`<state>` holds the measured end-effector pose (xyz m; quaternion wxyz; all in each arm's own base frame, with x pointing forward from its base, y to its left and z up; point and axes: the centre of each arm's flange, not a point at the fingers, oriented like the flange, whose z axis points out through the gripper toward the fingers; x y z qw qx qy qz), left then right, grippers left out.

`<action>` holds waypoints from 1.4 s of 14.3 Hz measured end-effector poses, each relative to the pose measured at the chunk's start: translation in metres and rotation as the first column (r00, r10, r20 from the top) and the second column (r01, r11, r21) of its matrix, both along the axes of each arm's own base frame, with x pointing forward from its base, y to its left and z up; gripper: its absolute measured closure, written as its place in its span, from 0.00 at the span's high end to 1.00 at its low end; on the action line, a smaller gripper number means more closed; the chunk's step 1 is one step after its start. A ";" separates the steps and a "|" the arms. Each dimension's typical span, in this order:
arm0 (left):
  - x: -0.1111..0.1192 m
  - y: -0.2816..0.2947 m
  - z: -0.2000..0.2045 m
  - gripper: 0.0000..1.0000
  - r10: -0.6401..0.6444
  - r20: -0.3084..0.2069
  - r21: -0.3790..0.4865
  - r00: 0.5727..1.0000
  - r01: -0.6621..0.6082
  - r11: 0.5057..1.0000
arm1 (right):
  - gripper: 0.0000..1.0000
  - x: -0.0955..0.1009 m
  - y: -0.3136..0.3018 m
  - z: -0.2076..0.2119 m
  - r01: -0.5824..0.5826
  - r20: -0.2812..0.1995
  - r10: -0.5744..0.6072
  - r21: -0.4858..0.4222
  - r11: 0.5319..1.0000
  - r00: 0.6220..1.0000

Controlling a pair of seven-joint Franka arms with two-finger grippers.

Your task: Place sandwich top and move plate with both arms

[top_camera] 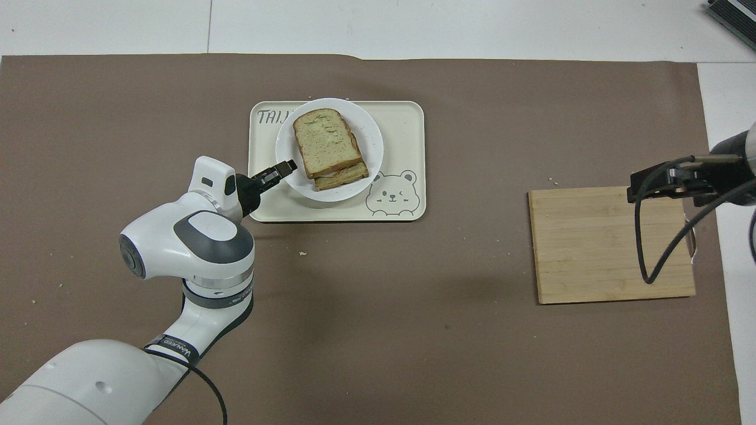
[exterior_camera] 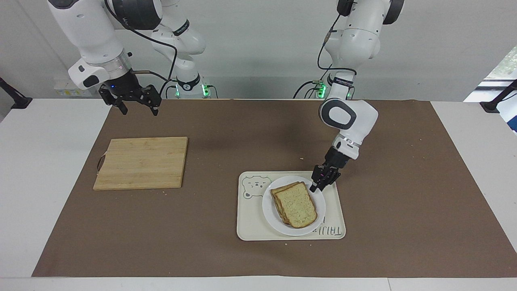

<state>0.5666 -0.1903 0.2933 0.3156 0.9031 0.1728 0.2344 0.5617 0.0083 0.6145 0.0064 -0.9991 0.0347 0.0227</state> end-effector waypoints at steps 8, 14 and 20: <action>0.028 0.027 0.025 0.39 -0.074 0.087 0.113 0.993 0.064 0.991 | 1.00 0.000 0.000 0.000 0.000 0.000 0.000 0.000 1.000 1.000; 0.057 0.055 0.050 0.44 -0.151 0.119 0.093 0.981 0.141 0.986 | 1.00 0.000 0.000 0.000 0.000 0.000 0.000 0.000 1.000 1.000; 0.065 0.085 0.075 0.46 -0.195 0.123 0.044 0.973 0.191 0.981 | 1.00 0.000 0.000 0.000 0.000 0.000 0.000 0.000 1.000 1.000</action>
